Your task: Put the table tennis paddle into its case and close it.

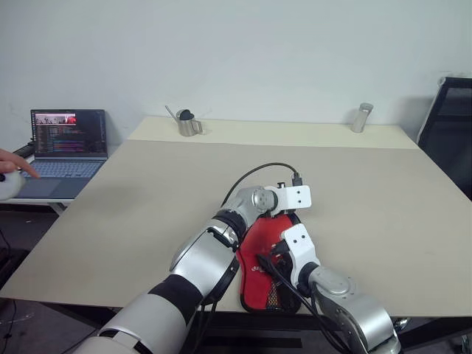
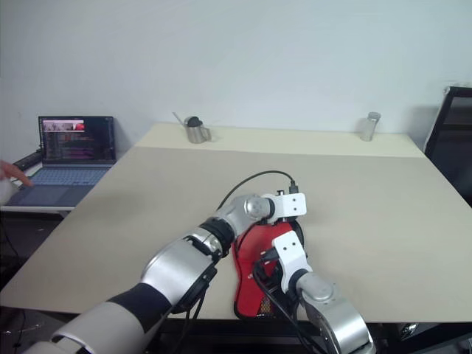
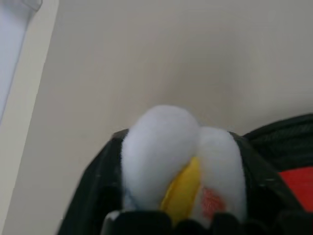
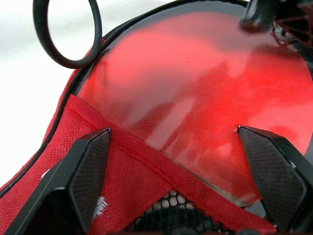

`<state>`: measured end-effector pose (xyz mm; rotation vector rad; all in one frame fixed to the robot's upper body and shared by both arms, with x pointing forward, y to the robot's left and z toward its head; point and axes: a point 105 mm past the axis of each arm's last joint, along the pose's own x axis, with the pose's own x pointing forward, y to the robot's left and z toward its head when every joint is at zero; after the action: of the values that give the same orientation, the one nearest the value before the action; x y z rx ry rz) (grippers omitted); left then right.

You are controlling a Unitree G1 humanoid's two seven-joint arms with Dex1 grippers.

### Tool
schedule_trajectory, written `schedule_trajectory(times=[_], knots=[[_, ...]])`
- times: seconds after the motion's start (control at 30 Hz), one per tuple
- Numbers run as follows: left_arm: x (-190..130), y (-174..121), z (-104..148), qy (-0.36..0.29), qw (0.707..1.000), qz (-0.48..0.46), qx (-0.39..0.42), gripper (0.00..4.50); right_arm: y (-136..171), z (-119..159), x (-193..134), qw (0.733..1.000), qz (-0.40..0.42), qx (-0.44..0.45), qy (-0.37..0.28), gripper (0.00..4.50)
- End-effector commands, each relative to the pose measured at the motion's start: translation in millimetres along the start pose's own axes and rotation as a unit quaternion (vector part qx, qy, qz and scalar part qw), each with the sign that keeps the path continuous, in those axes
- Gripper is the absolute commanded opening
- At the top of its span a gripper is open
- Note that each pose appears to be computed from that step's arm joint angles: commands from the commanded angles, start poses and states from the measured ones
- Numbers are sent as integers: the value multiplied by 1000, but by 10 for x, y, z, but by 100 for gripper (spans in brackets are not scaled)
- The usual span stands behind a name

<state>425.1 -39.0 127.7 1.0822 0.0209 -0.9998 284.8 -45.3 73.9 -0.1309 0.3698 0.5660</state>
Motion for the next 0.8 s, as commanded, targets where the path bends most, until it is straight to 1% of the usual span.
schedule_trajectory(times=[0.03,0.07,0.17,0.33,0.43,0.5,0.57,0.63,0.7,0.8], knots=[[-52,149,224,-45,999,5,11,377,14,-408,54,996,6,19,84,450],[-82,158,236,-50,998,-8,25,409,3,-403,58,996,6,18,83,450],[-180,214,236,-64,996,-30,46,409,-30,-389,75,996,5,17,83,450],[-371,401,275,-107,993,-29,30,409,-70,-349,120,997,4,16,81,450],[-583,556,275,-145,989,-28,32,409,-64,-297,134,997,8,21,75,450],[-766,729,223,-168,986,-9,-1,409,-40,-243,115,997,15,28,68,450],[-917,837,116,-174,984,1,-26,409,-21,-185,83,997,22,34,59,450],[-1057,888,-56,-168,985,5,-48,409,-10,-126,39,997,31,36,52,450],[-1261,873,-320,-158,984,-12,-78,409,-10,-43,-13,998,36,36,43,450],[-1520,848,-591,-158,978,-27,-132,409,-11,58,-77,998,45,37,30,450]])
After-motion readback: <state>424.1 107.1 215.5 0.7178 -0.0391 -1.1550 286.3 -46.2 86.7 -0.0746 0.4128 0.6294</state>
